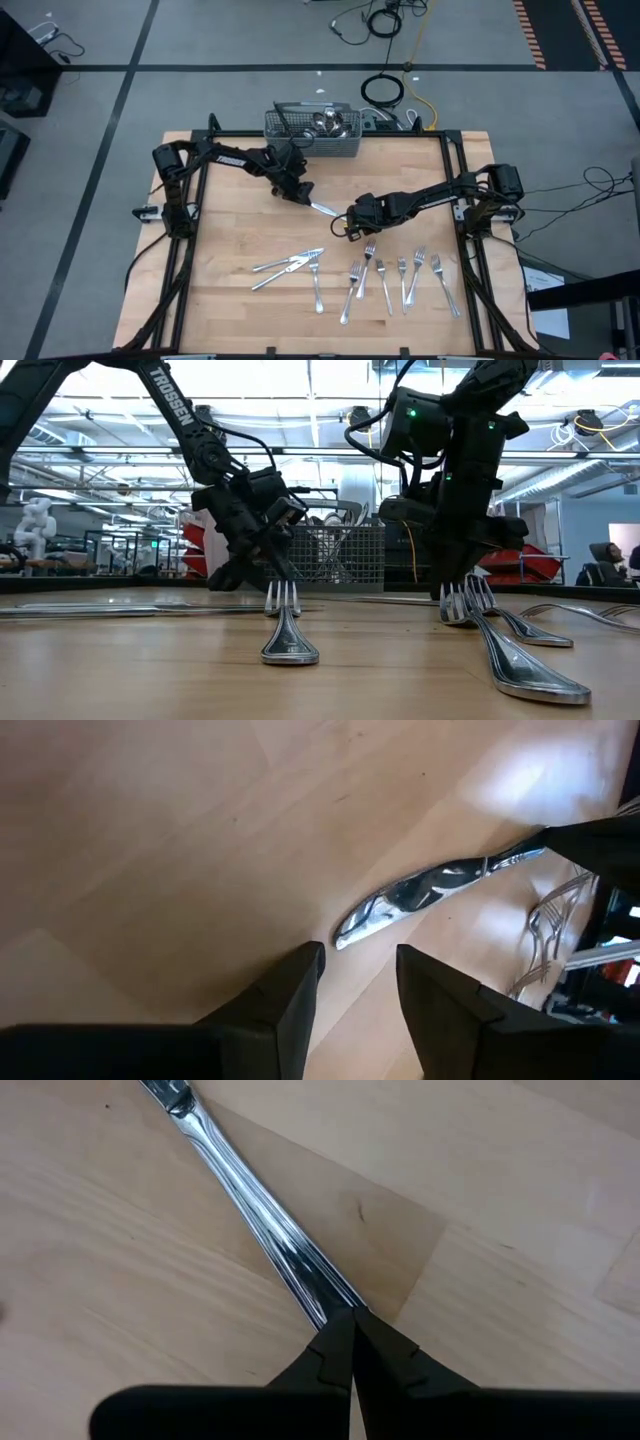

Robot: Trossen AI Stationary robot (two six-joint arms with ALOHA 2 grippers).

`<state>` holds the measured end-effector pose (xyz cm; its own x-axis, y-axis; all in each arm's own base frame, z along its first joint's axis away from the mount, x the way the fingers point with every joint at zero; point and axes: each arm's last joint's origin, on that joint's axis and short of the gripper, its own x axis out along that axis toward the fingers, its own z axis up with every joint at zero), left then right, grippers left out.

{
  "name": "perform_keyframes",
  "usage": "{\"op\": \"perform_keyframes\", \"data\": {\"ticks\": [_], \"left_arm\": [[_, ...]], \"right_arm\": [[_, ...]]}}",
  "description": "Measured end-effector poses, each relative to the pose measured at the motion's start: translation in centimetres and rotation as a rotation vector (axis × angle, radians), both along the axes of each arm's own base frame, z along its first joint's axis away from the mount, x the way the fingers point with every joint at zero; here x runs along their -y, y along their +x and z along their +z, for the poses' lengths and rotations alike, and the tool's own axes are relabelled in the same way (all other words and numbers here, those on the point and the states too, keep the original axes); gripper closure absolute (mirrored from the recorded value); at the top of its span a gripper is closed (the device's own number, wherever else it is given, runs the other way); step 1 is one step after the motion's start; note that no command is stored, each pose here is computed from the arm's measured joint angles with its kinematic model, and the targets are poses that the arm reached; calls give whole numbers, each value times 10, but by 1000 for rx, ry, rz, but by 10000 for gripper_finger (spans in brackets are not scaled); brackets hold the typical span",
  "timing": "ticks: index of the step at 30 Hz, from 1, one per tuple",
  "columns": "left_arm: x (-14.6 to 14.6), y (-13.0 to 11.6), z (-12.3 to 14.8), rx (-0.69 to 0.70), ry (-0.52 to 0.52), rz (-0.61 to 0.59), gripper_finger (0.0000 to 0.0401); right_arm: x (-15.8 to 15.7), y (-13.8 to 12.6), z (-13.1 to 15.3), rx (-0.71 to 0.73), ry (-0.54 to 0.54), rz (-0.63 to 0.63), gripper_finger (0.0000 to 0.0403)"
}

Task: Sort silverware
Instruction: Put the silver knife into the gray utensil holder

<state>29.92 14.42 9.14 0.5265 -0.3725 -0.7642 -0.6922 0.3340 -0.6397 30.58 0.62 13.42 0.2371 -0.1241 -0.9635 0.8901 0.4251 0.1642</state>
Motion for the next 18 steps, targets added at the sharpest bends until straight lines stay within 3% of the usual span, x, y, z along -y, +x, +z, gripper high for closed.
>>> {"op": "perform_keyframes", "data": {"ticks": [11,18], "left_arm": [[14,10,0,-29,47,23,248],[14,13,1,-20,13,85,248]], "right_arm": [[3,1,0,14,-12,6,403],[4,3,1,28,-21,13,403]]}}
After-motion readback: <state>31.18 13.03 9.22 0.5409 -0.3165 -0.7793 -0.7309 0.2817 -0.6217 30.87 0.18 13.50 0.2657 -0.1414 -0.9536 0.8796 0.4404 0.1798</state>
